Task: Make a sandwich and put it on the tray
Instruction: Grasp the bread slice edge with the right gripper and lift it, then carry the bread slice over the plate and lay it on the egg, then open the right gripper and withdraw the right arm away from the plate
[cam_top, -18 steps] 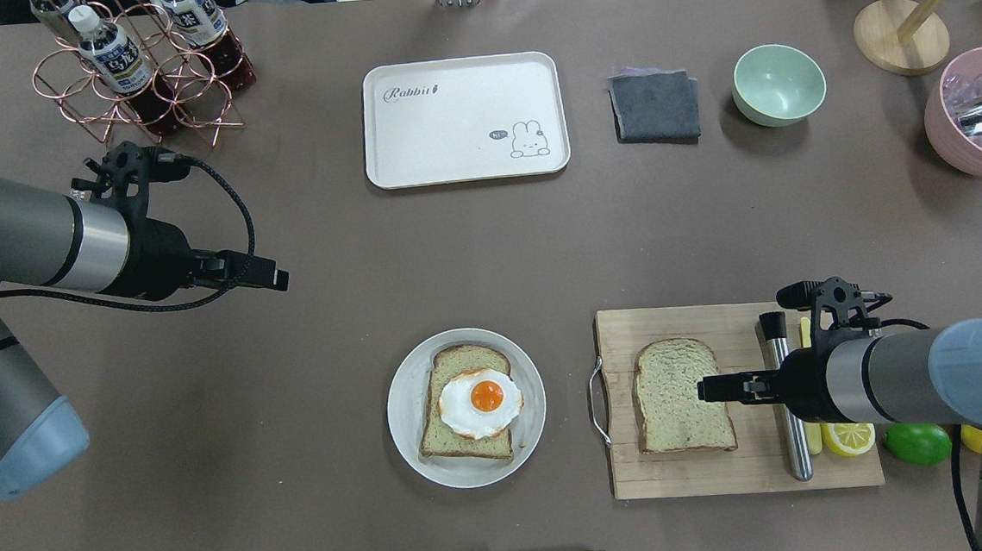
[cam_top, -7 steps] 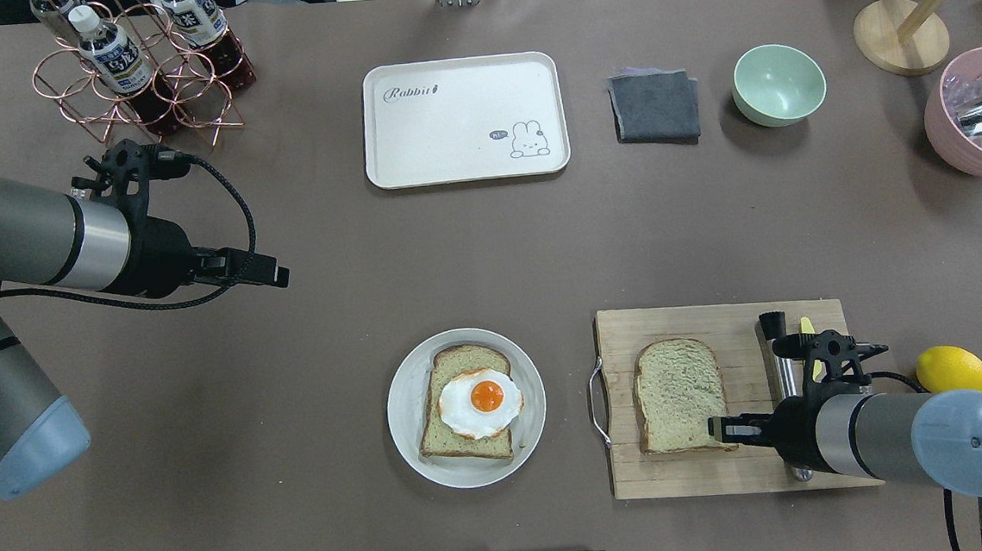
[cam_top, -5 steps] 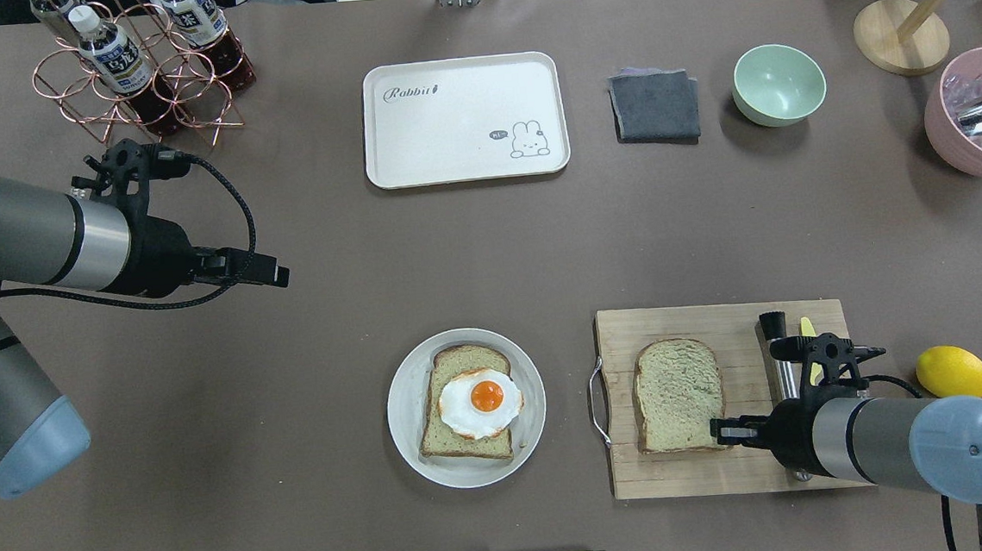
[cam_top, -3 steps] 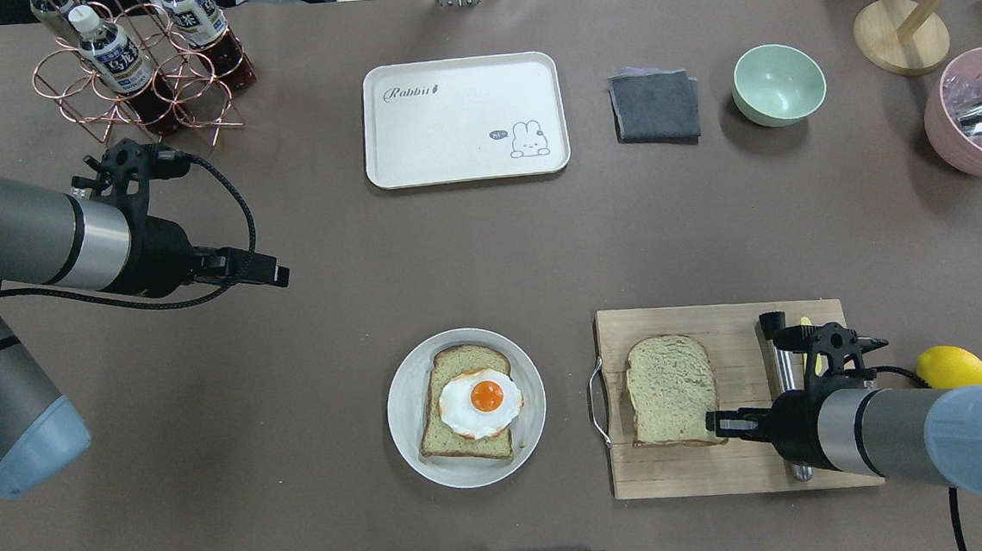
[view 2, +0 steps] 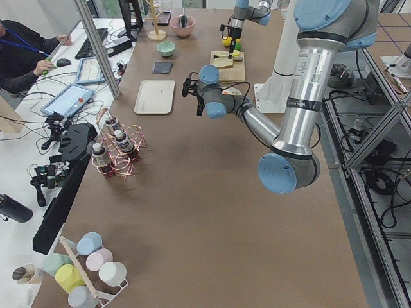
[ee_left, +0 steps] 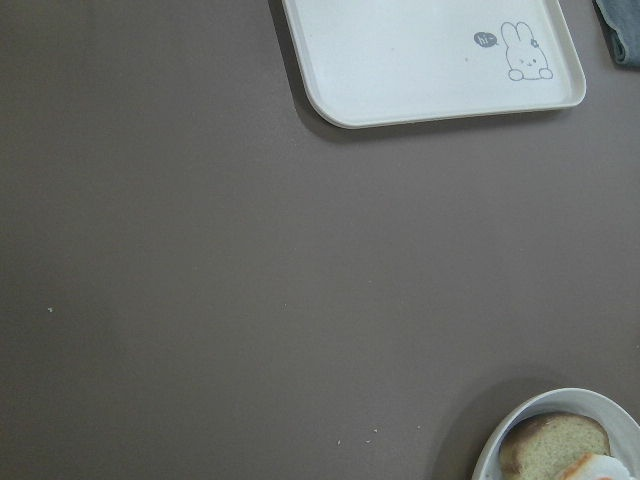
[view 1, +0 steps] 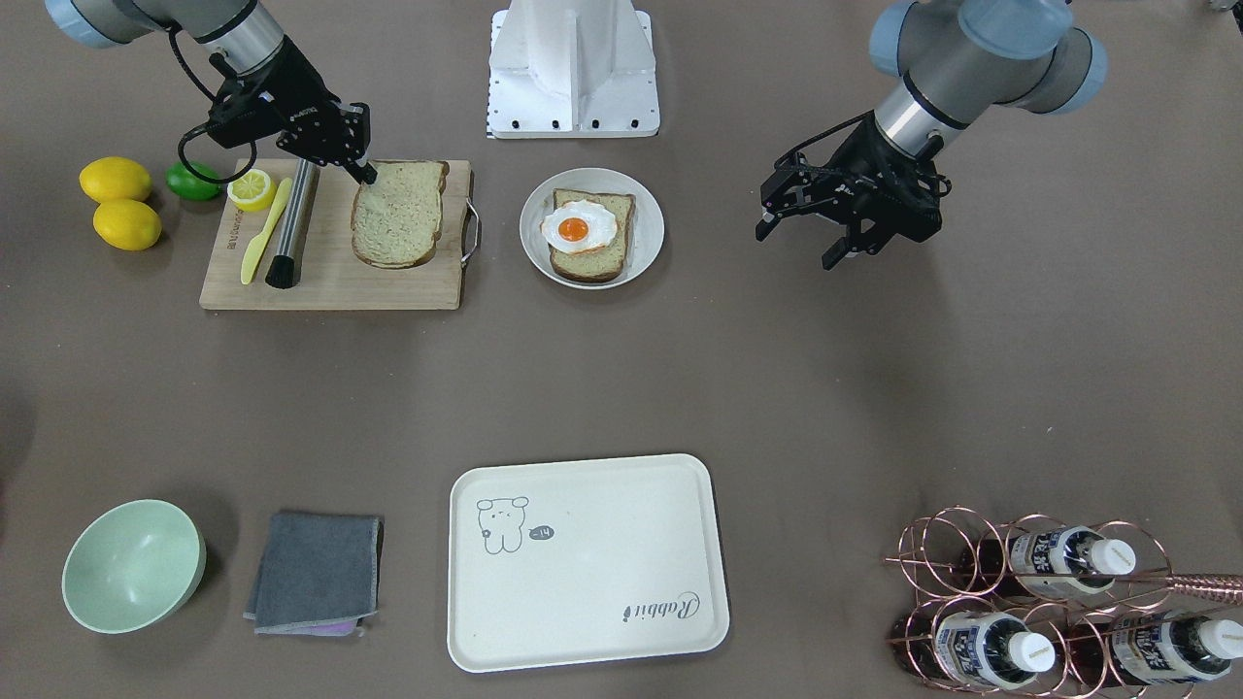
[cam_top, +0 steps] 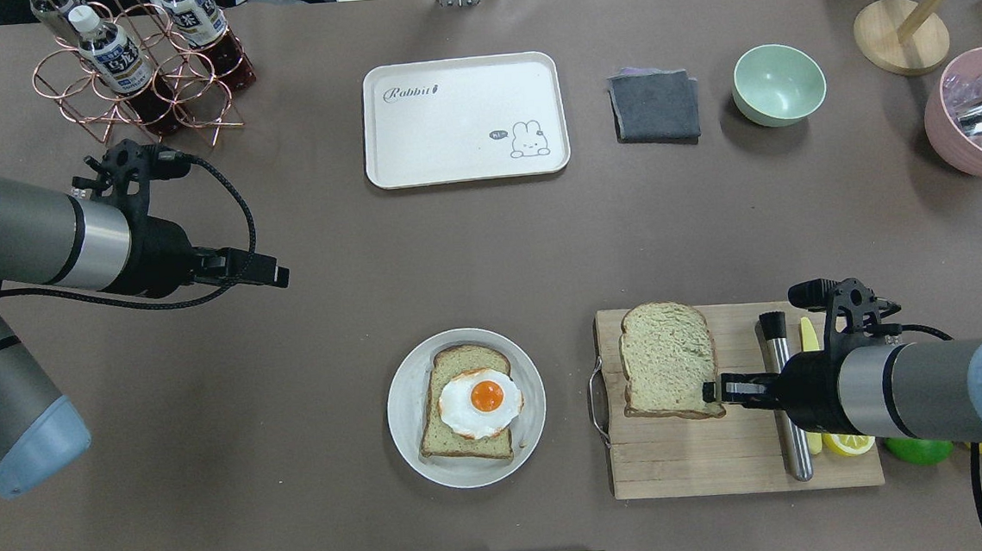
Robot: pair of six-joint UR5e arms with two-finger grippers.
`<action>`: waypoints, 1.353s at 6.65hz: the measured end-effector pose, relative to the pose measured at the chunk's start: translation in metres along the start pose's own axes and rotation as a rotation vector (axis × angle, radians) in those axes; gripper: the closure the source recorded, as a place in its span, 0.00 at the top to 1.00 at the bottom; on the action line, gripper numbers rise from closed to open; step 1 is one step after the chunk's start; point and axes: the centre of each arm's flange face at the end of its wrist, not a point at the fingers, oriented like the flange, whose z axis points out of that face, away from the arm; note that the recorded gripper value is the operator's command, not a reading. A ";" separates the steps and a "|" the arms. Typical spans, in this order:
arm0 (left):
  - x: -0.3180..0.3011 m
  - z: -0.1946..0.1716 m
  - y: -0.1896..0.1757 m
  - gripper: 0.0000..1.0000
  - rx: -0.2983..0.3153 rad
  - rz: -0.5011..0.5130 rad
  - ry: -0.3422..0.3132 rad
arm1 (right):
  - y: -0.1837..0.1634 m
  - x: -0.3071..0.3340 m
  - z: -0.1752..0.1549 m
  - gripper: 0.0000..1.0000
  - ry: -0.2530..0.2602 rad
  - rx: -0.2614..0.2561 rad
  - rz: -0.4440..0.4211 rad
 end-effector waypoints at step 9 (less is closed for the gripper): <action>-0.008 -0.002 0.001 0.98 -0.001 -0.033 -0.010 | 0.081 -0.177 0.114 0.00 0.014 0.084 0.025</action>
